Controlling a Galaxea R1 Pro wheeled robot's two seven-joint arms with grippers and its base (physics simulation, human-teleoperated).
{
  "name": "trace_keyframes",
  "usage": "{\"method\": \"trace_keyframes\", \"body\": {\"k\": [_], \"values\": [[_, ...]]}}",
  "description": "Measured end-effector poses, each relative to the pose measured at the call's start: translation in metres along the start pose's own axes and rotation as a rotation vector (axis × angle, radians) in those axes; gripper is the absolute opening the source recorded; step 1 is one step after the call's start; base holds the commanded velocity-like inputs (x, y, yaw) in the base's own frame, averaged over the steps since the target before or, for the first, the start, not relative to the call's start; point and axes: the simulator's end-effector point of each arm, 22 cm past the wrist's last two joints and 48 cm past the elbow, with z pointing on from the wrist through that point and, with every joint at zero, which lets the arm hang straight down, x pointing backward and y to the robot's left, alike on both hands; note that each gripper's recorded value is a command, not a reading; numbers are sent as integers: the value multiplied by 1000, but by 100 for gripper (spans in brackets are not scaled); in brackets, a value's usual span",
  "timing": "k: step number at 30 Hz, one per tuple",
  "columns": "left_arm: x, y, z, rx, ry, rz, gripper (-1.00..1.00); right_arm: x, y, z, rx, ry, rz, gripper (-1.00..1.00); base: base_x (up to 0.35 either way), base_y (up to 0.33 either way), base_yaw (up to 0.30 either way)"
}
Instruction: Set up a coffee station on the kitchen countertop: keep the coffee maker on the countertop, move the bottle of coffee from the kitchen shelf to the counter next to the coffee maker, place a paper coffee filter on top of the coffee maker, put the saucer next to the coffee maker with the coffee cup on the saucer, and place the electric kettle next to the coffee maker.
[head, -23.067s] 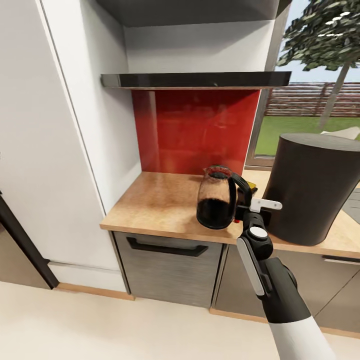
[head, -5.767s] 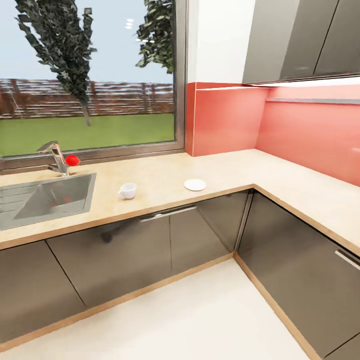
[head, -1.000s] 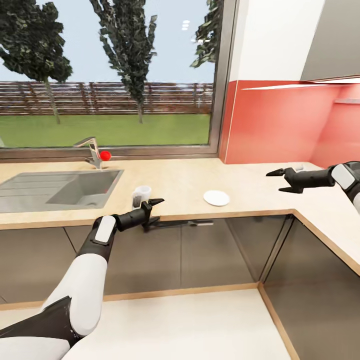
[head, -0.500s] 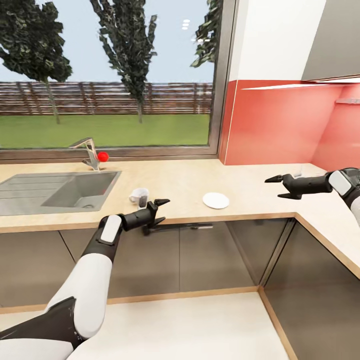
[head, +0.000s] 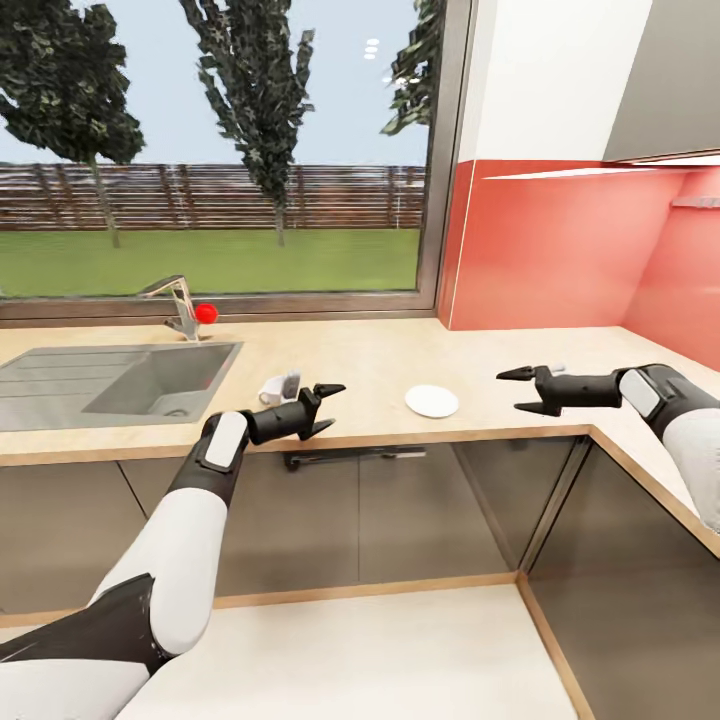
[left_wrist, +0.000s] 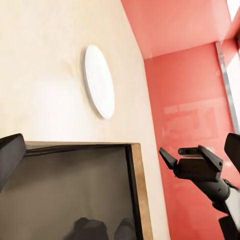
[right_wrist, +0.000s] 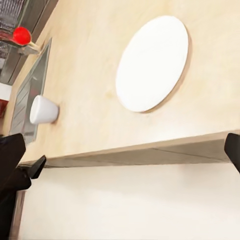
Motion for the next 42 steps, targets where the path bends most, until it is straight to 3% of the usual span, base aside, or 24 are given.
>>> {"method": "trace_keyframes", "body": {"k": [6,16,25,42], "values": [[-4,-4,-1,12,-10,-3,100,21,19,32,-37,49,-7,100,45,-49,0],[-4,-4,-1,14,-11,-3,100,37,28,51,-53,83,-9,100,118,-153,0],[-4,-5,-1,15,-11,-4,100,40,30,54,-55,88,-11,100,158,-244,22],[-5,-8,-2,18,-12,-1,100,40,31,52,-55,87,-13,100,74,-68,122]]}}
